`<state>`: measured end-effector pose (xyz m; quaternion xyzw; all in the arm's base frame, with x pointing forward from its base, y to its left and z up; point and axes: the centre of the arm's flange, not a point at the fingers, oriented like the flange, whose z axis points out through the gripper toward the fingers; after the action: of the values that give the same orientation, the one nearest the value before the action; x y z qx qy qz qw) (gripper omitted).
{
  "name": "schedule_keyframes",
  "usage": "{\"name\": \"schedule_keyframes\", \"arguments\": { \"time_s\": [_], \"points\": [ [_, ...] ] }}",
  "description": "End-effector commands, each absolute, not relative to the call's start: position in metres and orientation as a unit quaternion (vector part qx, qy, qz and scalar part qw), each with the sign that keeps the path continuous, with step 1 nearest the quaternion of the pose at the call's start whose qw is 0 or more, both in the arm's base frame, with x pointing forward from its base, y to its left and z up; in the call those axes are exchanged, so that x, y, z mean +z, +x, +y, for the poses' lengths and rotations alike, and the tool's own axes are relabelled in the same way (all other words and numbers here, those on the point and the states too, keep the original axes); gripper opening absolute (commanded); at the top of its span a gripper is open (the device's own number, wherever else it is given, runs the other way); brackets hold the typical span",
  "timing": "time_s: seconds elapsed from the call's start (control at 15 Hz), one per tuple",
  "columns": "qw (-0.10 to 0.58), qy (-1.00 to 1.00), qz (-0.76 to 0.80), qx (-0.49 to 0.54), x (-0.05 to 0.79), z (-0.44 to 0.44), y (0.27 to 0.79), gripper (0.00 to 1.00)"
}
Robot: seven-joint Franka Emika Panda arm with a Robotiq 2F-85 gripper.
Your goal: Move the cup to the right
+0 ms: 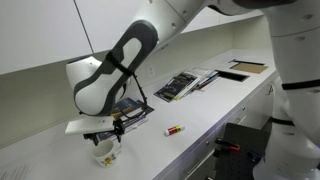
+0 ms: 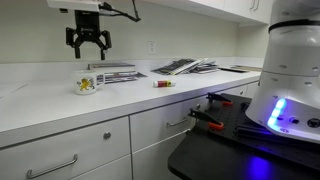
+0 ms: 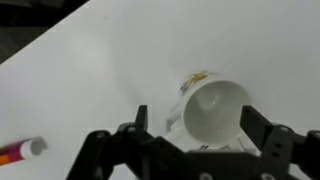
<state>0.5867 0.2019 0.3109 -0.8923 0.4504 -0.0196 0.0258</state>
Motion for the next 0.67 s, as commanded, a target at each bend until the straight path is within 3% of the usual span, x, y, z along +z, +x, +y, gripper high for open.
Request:
{"name": "schedule_keyframes", "arguments": {
  "time_s": [0.0, 0.13, 0.2, 0.4, 0.6],
  "points": [
    [0.000, -0.870, 0.492, -0.003, 0.294, 0.220, 0.620, 0.98],
    [-0.013, -0.866, 0.499, 0.004, 0.277, 0.222, 0.627, 0.93],
    [-0.027, -0.866, 0.500, 0.006, 0.268, 0.223, 0.631, 0.73],
    [-0.054, -0.862, 0.504, 0.021, 0.243, 0.221, 0.638, 0.59],
    [-0.071, -0.867, 0.493, 0.022, 0.225, 0.221, 0.643, 0.35]
  ]
}}
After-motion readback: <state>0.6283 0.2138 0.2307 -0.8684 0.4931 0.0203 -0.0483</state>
